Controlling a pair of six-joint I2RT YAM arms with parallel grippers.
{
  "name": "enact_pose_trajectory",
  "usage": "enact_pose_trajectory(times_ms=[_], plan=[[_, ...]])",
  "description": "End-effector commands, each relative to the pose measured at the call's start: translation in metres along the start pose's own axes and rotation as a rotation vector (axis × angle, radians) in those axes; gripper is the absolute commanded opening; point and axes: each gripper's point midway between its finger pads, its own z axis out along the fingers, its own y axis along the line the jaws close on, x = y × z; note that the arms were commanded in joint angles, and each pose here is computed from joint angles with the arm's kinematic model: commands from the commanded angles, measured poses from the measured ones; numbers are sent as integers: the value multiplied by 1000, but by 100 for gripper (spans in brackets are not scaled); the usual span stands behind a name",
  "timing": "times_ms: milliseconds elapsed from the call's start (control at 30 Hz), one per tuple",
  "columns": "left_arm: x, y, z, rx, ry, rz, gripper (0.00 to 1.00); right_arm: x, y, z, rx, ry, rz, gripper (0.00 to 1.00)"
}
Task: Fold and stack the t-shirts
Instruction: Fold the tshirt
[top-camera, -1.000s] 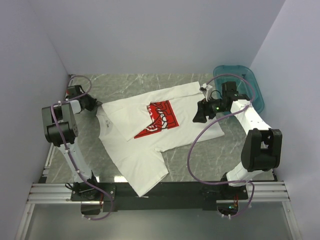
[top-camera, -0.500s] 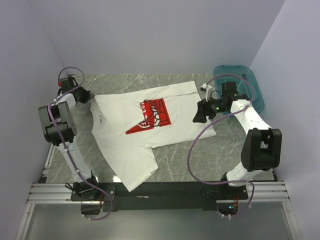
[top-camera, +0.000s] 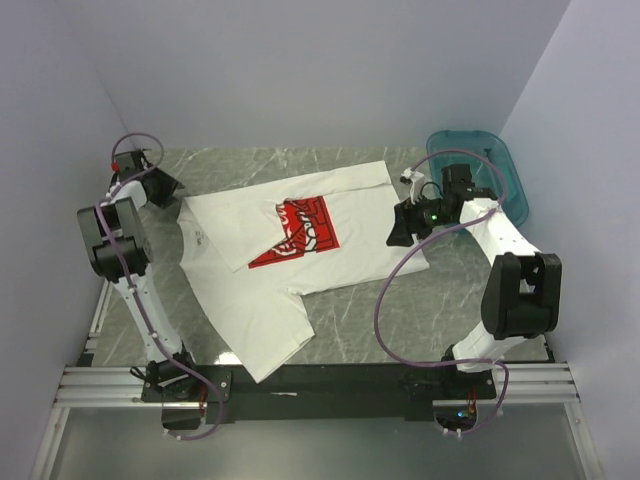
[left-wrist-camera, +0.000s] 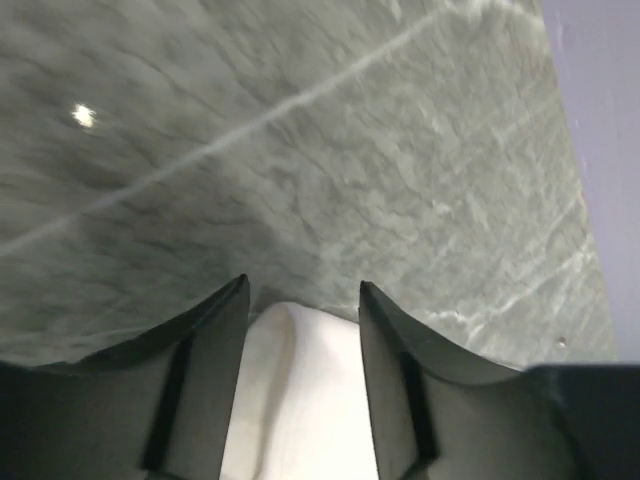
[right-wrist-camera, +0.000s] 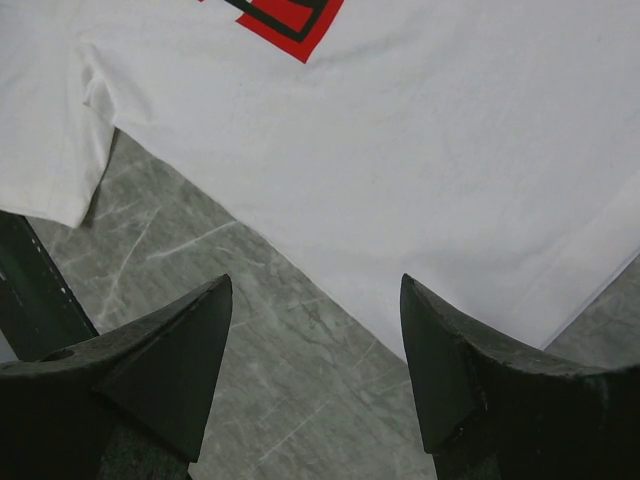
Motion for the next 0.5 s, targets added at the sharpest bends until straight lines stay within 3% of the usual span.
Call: enact_pose_trajectory(times_ms=[0,233,367,467], plan=[[-49,-18,-35,-9,-154,63,55,-4,-4,-4,25,-21,-18,75],[-72,-52,-109,84,-327,109,69,-16,8,-16,14,-61,-94,75],[-51,-72,-156,226,-361,148,78,-25,46,-30,-86,-79,-224,75],[-31,-95,-187,366,-341,205,85,-22,86,-33,-187,-78,-472,75]])
